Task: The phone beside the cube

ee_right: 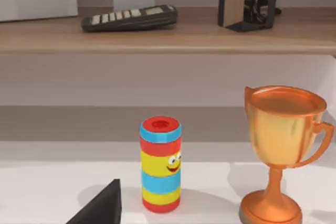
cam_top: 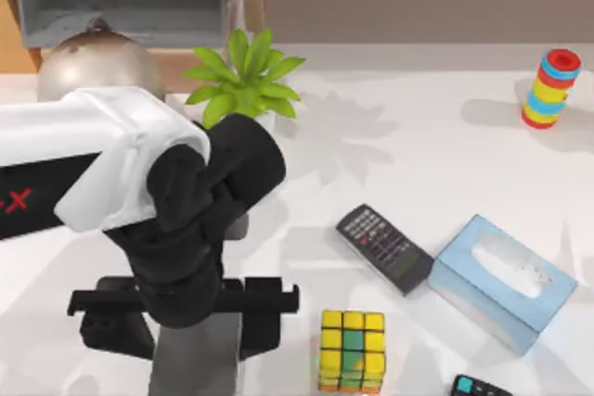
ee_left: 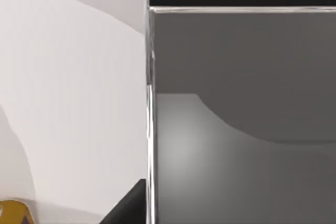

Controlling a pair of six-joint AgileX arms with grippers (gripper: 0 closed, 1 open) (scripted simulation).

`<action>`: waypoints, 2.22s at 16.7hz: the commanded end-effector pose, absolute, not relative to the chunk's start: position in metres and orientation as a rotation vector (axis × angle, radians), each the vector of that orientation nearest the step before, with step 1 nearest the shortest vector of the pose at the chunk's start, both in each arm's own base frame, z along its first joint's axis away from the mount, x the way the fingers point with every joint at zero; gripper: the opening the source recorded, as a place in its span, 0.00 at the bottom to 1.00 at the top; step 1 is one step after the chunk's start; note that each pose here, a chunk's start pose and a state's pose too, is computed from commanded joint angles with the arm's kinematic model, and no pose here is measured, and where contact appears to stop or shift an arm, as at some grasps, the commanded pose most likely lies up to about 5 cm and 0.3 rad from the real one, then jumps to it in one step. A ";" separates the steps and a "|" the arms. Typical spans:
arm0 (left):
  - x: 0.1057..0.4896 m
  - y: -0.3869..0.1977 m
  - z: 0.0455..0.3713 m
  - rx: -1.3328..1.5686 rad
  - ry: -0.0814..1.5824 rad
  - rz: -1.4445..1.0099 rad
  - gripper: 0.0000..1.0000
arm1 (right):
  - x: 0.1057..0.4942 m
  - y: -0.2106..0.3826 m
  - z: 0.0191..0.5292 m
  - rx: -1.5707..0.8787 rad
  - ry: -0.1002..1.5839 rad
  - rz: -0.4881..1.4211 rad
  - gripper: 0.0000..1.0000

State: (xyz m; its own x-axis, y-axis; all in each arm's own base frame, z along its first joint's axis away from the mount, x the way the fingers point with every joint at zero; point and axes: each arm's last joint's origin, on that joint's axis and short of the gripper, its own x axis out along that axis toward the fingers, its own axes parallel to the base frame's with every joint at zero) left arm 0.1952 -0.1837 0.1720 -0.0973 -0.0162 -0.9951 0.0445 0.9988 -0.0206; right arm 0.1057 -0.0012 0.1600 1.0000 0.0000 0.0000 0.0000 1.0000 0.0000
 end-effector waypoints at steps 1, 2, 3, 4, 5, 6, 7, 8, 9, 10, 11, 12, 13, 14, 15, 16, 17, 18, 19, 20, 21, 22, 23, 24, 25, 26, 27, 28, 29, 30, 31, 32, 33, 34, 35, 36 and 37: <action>0.194 -0.184 0.169 0.020 1.679 -0.055 0.00 | 0.106 -0.001 0.160 0.000 0.000 0.000 1.00; 0.193 -0.184 0.167 0.019 1.689 -0.058 0.00 | 0.106 -0.001 0.160 0.000 0.000 0.000 1.00; 0.193 -0.184 0.164 0.016 1.697 -0.062 0.00 | 0.106 -0.001 0.160 0.000 0.000 0.000 1.00; 0.192 -0.184 0.162 0.014 1.701 -0.065 0.00 | 0.106 -0.001 0.160 0.000 0.000 0.000 1.00; 0.192 -0.184 0.160 0.010 1.702 -0.068 0.00 | 0.106 -0.001 0.160 0.000 0.000 0.000 1.00; 0.192 -0.184 0.158 0.007 1.699 -0.070 0.00 | 0.106 -0.001 0.160 0.000 0.000 0.000 1.00; 0.193 -0.184 0.157 0.003 1.692 -0.072 0.00 | 0.106 -0.001 0.160 0.000 0.000 0.000 1.00; 0.194 -0.184 0.155 0.000 1.681 -0.074 0.00 | 0.106 -0.001 0.160 0.000 0.000 0.000 1.00; 0.195 -0.184 0.155 -0.003 1.666 -0.074 0.00 | 0.106 -0.001 0.160 0.000 0.000 0.000 1.00; 0.196 -0.184 0.154 -0.006 1.649 -0.073 0.00 | 0.106 -0.001 0.160 0.000 0.000 0.000 1.00; 0.197 -0.183 0.153 -0.008 1.630 -0.071 0.00 | 0.106 -0.001 0.160 0.000 0.000 0.000 1.00; 0.199 -0.183 0.152 -0.009 1.610 -0.067 0.00 | 0.106 -0.001 0.160 0.000 0.000 0.000 1.00; 0.200 -0.183 0.151 -0.008 1.592 -0.062 0.00 | 0.106 -0.001 0.160 0.000 0.000 0.000 1.00; 0.201 -0.183 0.149 -0.006 1.577 -0.054 0.00 | 0.106 -0.001 0.160 0.000 0.000 0.000 1.00; 0.202 -0.182 0.146 -0.001 1.568 -0.044 0.00 | 0.106 -0.001 0.160 0.000 0.000 0.000 1.00; 0.202 -0.181 0.142 0.006 1.566 -0.032 0.00 | 0.106 -0.001 0.160 0.000 0.000 0.000 1.00; 0.202 -0.180 0.138 0.016 1.570 -0.021 0.00 | 0.106 -0.001 0.160 0.000 0.000 0.000 1.00; 0.201 -0.180 0.136 0.019 1.572 -0.018 0.00 | 0.106 -0.001 0.160 0.000 0.000 0.000 1.00; 0.201 -0.180 0.136 0.019 1.572 -0.018 0.00 | 0.106 -0.001 0.160 0.000 0.000 0.000 1.00; 0.201 -0.180 0.136 0.019 1.572 -0.018 0.00 | 0.106 -0.001 0.160 0.000 0.000 0.000 1.00; 0.201 -0.180 0.136 0.019 1.572 -0.018 0.00 | 0.106 -0.001 0.160 0.000 0.000 0.000 1.00; 0.201 -0.180 0.136 0.019 1.572 -0.018 0.00 | 0.106 -0.001 0.160 0.000 0.000 0.000 1.00; 0.201 -0.180 0.136 0.019 1.572 -0.018 0.08 | 0.106 -0.001 0.160 0.000 0.000 0.000 1.00; 0.201 -0.180 0.136 0.019 1.572 -0.018 0.15 | 0.106 -0.001 0.160 0.000 0.000 0.000 1.00; 0.201 -0.180 0.136 0.019 1.572 -0.018 0.23 | 0.106 -0.001 0.160 0.000 0.000 0.000 1.00; 0.201 -0.180 0.136 0.019 1.572 -0.018 0.30 | 0.106 -0.001 0.160 0.000 0.000 0.000 1.00; 0.201 -0.180 0.136 0.019 1.572 -0.018 0.38 | 0.106 -0.001 0.160 0.000 0.000 0.000 1.00; 0.201 -0.180 0.136 0.019 1.572 -0.018 0.45 | 0.106 -0.001 0.160 0.000 0.000 0.000 1.00; 0.201 -0.180 0.136 0.019 1.572 -0.018 0.53 | 0.106 -0.001 0.160 0.000 0.000 0.000 1.00; 0.201 -0.180 0.136 0.019 1.572 -0.018 0.60 | 0.106 -0.001 0.160 0.000 0.000 0.000 1.00; 0.201 -0.180 0.136 0.019 1.572 -0.018 0.68 | 0.106 -0.001 0.160 0.000 0.000 0.000 1.00; 0.201 -0.180 0.136 0.019 1.572 -0.018 0.75 | 0.106 -0.001 0.160 0.000 0.000 0.000 1.00; 0.201 -0.180 0.136 0.019 1.572 -0.018 0.83 | 0.106 -0.001 0.160 0.000 0.000 0.000 1.00; 0.201 -0.180 0.136 0.019 1.572 -0.018 0.90 | 0.106 -0.001 0.160 0.000 0.000 0.000 1.00; 0.201 -0.180 0.136 0.019 1.572 -0.018 0.98 | 0.106 -0.001 0.160 0.000 0.000 0.000 1.00; 0.201 -0.180 0.136 0.019 1.572 -0.018 1.00 | 0.106 -0.001 0.160 0.000 0.000 0.000 1.00; 0.201 -0.180 0.136 0.019 1.572 -0.018 1.00 | 0.106 -0.001 0.160 0.000 0.000 0.000 1.00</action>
State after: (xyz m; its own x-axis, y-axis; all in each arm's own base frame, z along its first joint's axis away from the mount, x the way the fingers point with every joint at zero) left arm 0.2013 -0.1798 0.1365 -0.0012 0.0006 -1.0000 0.0230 0.9997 0.0006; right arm 0.1057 -0.0012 0.1600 1.0000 0.0000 0.0000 0.0000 1.0000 0.0000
